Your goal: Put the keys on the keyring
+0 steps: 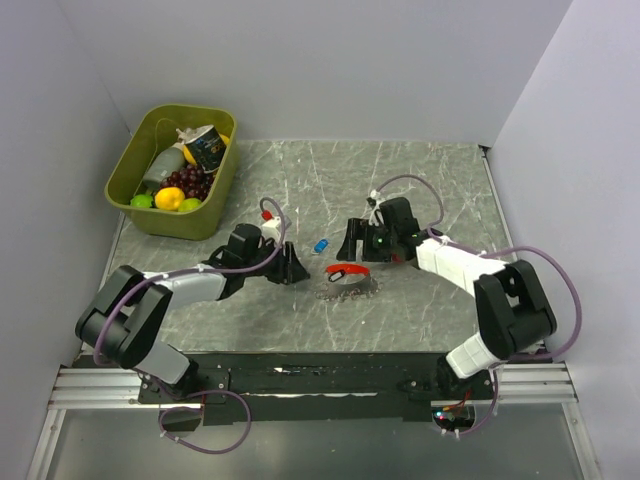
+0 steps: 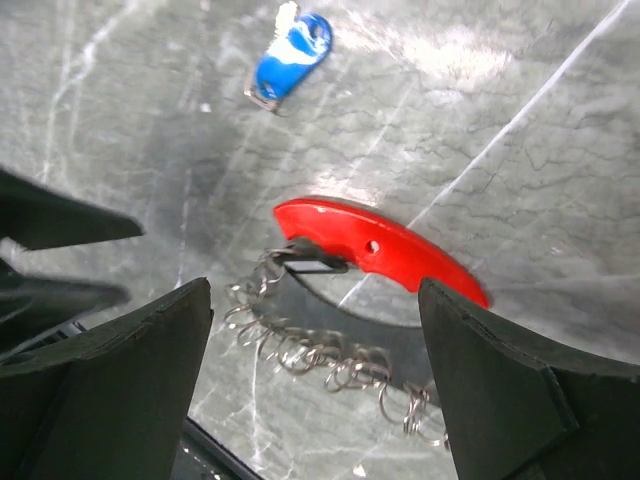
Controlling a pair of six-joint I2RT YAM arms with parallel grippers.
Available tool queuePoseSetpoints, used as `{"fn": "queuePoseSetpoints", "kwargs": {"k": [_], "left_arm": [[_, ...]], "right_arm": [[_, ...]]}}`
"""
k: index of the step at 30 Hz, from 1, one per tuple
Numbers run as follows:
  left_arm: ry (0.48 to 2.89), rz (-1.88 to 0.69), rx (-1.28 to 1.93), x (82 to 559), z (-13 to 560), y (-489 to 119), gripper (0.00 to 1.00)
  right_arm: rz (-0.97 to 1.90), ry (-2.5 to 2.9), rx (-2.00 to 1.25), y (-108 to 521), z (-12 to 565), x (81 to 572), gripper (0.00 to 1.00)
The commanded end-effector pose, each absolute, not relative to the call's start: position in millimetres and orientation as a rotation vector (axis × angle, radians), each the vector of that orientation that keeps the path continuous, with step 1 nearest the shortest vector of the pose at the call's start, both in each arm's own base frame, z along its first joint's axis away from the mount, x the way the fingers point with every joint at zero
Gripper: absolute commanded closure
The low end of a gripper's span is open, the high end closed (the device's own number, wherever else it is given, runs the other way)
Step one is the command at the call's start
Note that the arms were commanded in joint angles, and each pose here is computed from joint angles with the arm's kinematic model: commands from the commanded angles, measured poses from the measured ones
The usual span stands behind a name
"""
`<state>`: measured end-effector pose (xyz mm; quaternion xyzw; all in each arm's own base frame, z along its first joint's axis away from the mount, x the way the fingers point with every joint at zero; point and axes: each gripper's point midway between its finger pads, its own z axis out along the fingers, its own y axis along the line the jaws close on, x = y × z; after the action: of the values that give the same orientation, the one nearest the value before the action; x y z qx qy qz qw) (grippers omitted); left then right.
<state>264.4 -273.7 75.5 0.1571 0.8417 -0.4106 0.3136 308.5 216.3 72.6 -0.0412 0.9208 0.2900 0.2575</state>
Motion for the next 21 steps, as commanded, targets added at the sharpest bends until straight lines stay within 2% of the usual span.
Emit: {"fn": "queuePoseSetpoints", "kwargs": {"k": [1,7,21], "left_arm": [[2.191,-1.160,0.430,258,82,-280,0.53],[2.234,-1.223,0.464,249,63,-286,0.58],[2.355,-1.241,0.470,242,28,-300,0.61]], "right_arm": [[0.762,2.399,-0.161,208,100,307,0.10],[0.790,2.381,-0.194,207,100,293,0.10],[0.830,2.380,-0.207,209,97,286,0.11]]}}
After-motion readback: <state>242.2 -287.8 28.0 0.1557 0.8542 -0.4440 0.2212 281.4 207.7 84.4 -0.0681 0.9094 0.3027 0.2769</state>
